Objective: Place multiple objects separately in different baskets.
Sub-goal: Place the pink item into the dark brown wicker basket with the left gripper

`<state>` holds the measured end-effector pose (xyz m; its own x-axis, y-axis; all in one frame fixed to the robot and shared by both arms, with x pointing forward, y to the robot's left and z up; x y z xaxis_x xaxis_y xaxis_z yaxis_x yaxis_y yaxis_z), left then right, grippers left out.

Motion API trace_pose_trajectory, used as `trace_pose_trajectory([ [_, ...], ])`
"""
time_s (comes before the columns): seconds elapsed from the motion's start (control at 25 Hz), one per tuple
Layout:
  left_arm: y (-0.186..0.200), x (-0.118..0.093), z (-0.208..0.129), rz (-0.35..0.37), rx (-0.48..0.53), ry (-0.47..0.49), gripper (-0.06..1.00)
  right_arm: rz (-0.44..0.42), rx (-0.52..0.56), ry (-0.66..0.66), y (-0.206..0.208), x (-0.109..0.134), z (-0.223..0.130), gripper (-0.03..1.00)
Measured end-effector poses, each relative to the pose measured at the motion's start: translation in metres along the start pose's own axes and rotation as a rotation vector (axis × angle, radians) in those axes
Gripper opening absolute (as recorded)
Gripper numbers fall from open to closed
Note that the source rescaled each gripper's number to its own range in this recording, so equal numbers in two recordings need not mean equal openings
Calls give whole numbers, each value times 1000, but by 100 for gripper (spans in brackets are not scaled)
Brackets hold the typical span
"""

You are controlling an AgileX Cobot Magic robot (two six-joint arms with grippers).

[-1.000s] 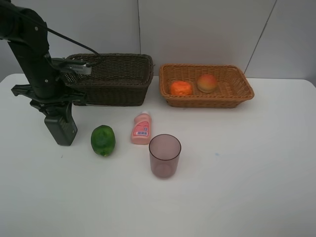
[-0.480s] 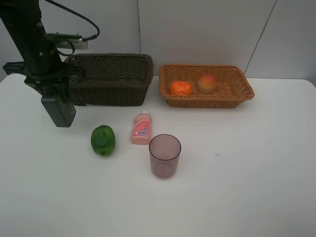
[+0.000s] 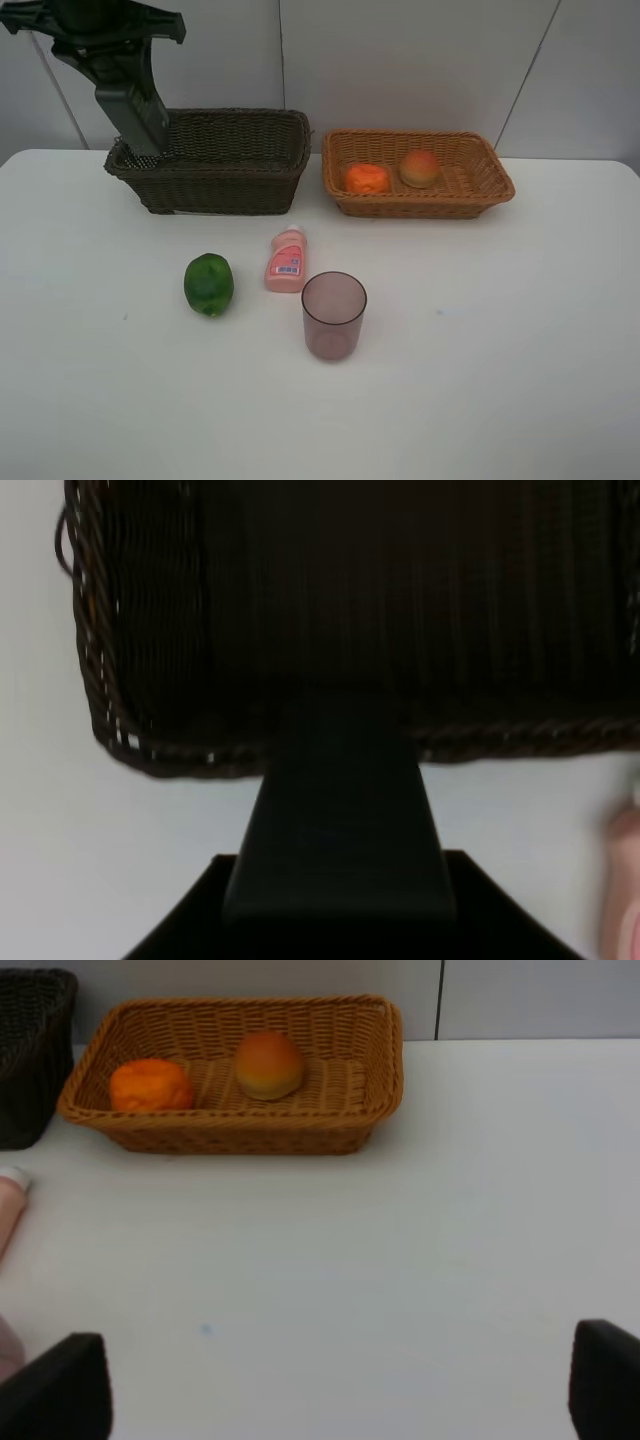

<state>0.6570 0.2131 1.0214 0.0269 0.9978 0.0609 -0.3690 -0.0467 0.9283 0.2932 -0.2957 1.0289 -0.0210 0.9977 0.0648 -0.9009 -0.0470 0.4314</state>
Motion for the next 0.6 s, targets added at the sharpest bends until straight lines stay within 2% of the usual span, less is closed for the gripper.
trace_pose_trajectory([
  [0.28,-17,-6,33,-11,-175,-26,49,0,0,0,0,0,0,97],
  [0.6,-84,-18,43,-10,-187,-67,49,0,0,0,0,0,0,97],
])
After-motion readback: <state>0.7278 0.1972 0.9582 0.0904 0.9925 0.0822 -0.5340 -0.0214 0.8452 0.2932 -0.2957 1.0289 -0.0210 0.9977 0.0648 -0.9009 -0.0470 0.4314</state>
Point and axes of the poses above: a point on each arm's last joint axis where the gripper is mounted, y pointing back along that axis away from the gripper, x along the wrist's bending axis when the last joint is at zero, z = x × y, the point moved 7 cm from there along -y, pointing out along that axis toward the gripper, and after that the axes turned 2 degrees about -y, right-handed, at the moved point
